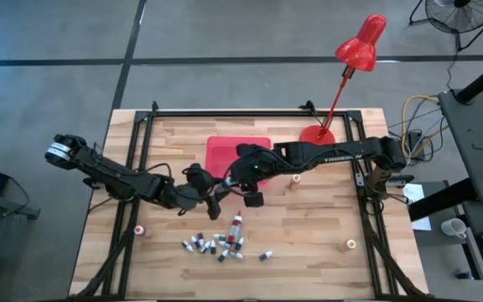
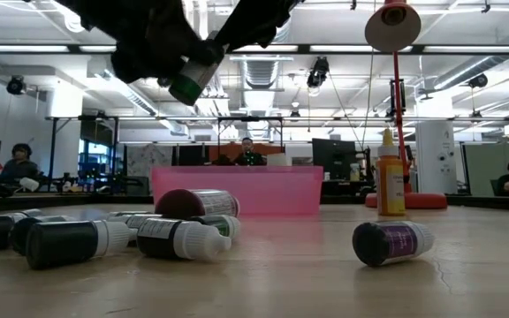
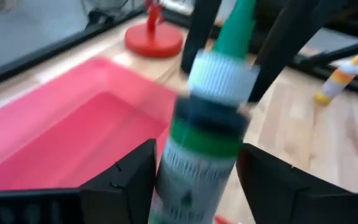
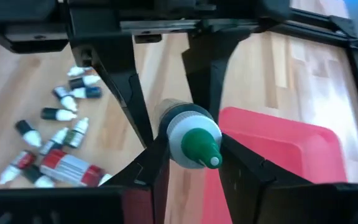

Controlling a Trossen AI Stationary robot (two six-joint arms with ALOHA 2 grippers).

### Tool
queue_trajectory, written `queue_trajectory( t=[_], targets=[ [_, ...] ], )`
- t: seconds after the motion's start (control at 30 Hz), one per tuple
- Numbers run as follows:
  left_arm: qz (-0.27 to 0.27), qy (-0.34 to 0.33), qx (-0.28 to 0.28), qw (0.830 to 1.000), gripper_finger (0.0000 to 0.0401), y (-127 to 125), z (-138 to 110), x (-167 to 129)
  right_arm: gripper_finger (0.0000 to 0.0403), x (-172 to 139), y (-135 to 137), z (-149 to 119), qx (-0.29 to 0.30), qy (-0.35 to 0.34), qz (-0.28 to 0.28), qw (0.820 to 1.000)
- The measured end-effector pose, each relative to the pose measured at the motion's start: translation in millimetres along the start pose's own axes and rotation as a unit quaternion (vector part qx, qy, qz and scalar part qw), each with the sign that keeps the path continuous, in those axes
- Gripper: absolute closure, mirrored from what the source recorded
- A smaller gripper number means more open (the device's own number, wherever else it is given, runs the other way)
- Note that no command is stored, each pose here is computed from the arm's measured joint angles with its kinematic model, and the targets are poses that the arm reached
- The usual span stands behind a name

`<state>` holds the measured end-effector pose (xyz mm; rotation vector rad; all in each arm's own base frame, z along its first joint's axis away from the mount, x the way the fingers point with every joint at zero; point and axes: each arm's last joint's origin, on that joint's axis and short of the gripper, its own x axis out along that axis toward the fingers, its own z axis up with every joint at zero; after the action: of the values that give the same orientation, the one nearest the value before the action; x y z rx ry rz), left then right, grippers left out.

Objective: Pick & Place food coloring
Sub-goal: Put the big green food coloring bottle into the pink bin

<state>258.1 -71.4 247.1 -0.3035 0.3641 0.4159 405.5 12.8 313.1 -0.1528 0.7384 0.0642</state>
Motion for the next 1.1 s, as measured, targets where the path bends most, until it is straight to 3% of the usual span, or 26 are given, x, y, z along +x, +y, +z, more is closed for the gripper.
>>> queue_trajectory(
  t=[0.2, 0.3, 0.5, 0.8, 1.1],
  targets=[
    [0.029, 0.040, -0.001, 0.999, 0.0200, 6, -10, -1, 0.0297, 0, -7, -3, 0.013, 0.016, -0.035, 0.999],
    [0.030, 0.066, -0.014, 0.997, 0.0200, 7, -16, -3, 0.0297, 0, -14, -10, 0.041, 0.049, -0.081, 0.995],
    [-0.022, 0.118, -0.044, 0.992, 0.0200, 2, -21, -6, 0.0296, -5, -48, -35, 0.162, 0.135, -0.178, 0.961],
    [-0.027, 0.125, -0.055, 0.990, 0.0200, 0, -23, -8, 0.0296, -3, -87, -64, 0.207, 0.190, -0.181, 0.942],
    [-0.007, 0.142, -0.064, 0.988, 0.0199, 4, -27, -9, 0.0296, 33, -112, -93, 0.219, 0.251, -0.176, 0.926]
  ],
)
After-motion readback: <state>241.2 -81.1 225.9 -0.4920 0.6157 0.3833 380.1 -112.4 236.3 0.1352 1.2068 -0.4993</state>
